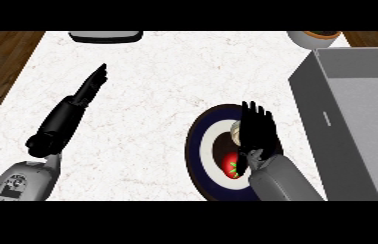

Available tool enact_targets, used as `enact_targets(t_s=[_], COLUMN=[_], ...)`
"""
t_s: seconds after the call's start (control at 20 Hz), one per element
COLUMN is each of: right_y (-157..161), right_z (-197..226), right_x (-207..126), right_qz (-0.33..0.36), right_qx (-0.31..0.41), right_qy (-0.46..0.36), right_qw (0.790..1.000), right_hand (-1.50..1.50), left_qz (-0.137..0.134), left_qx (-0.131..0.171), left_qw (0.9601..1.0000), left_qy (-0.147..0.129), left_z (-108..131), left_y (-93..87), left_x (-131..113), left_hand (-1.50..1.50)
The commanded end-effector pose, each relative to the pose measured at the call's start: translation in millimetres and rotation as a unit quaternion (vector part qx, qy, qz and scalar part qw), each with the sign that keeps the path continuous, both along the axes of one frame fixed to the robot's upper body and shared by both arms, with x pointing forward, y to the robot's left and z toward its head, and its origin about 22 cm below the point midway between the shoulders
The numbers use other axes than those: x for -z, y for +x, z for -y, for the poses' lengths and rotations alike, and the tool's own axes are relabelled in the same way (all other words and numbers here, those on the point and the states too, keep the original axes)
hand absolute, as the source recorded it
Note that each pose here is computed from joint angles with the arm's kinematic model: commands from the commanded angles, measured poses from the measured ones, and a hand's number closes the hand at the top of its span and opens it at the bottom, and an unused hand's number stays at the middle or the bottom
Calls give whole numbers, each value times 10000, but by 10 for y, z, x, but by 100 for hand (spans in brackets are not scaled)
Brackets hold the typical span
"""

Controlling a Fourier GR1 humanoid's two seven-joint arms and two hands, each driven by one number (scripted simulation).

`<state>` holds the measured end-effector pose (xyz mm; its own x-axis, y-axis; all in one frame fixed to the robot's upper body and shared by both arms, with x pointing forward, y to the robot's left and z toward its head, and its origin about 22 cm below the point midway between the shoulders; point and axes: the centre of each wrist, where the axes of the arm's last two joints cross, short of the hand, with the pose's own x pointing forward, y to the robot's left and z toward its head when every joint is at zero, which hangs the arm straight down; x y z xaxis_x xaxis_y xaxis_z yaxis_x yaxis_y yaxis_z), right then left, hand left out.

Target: Pick the cupcake from the plate and place it in the cardboard box

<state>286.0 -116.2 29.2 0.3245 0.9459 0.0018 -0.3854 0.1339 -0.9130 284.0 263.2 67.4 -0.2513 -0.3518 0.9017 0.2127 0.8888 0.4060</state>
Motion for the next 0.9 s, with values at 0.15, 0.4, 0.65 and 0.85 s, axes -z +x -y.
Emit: enact_targets(t_s=[0.15,0.4,0.65,0.85], right_y=[200,57,-13,-437], right_z=[41,-30,-113,-98], right_x=[151,133,274,332], right_qz=[-238,277,738,303], right_qx=[-11,-732,-864,-3717], right_qy=[43,-158,-432,396], right_qw=[9997,9968,9926,9270], right_hand=[-150,150,150,150], left_qz=[0,61,46,-103], left_qx=[68,42,25,1], left_qw=[9999,10000,10000,9999], left_qy=[-102,-40,-21,-54], left_z=[58,-190,-39,-89], left_y=[158,86,10,55], left_x=[88,47,18,78], left_hand=[0,0,0,0])
